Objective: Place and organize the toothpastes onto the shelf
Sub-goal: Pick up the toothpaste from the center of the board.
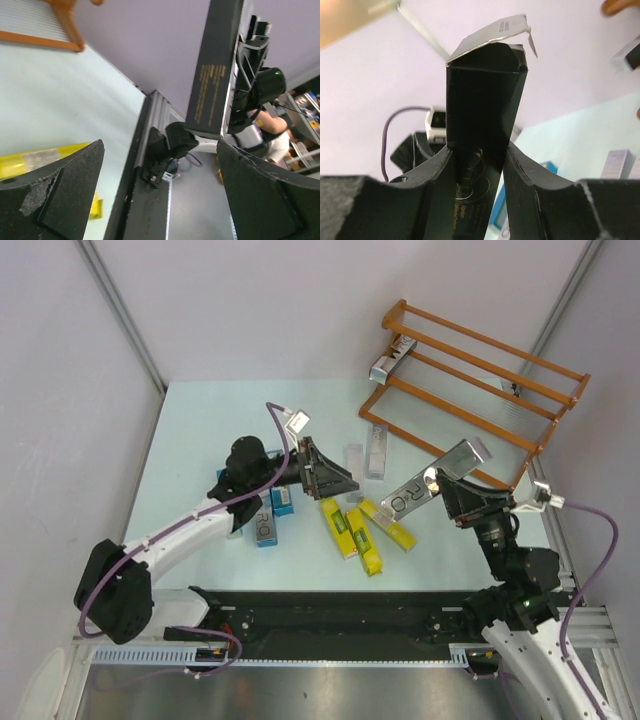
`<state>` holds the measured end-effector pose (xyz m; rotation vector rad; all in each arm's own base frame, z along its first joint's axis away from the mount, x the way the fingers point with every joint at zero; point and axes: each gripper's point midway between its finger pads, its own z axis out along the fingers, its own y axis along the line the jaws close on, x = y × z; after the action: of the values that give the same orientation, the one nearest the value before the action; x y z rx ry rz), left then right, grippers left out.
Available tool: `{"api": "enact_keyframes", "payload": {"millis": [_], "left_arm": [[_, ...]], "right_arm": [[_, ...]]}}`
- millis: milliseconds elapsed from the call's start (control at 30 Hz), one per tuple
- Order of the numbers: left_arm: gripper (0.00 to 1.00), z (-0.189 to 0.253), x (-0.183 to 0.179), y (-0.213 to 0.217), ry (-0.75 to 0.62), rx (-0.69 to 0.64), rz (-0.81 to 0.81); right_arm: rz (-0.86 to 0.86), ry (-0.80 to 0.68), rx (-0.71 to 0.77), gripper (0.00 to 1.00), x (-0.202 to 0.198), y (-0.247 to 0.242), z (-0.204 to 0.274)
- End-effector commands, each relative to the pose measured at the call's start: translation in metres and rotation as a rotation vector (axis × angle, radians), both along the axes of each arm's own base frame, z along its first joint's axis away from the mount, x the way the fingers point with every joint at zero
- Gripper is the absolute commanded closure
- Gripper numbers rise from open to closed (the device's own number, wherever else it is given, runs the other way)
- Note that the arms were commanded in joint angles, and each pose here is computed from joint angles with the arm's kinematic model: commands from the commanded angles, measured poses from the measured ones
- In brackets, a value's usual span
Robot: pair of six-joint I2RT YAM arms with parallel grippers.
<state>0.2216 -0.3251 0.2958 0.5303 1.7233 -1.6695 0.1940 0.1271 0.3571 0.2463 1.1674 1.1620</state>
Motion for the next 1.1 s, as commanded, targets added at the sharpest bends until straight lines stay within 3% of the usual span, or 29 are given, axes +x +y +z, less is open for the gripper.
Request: {"api": "enact_keyframes", "payload": {"millis": [0,267,600,800,933,1067], "left_arm": [[0.01,0.030,-0.035,-0.027,-0.043,-0.114,-0.119],[0.06,0.037,-0.070,-0.074,-0.001,-0.199,-0.247],[0.15,0.043,-0.077,-0.107,0.027,-0.245,-0.305],[0.31,0.041,-0.080,-0.113,0.027,-0.230,-0.318],[0.52,0.040,-0.080,-0.112,0.020,-0.232,-0.307],[0.57,0.041,-0.078,-0.112,0.016,-0.229,-0.292]], "right_arm": [[-0.158,0.009,0.131,0.71,-0.003,-0.039,0.004],[-0.157,-0.006,0.178,0.72,-0.012,-0.046,0.010],[-0.138,-0.018,0.181,0.72,-0.015,-0.043,0.013],[-0.136,-0.019,0.183,0.72,-0.015,-0.043,0.013],[-0.141,-0.014,0.177,0.72,-0.014,-0.043,0.012],[-0.141,-0.006,0.174,0.69,-0.013,-0.043,0.010]]}}
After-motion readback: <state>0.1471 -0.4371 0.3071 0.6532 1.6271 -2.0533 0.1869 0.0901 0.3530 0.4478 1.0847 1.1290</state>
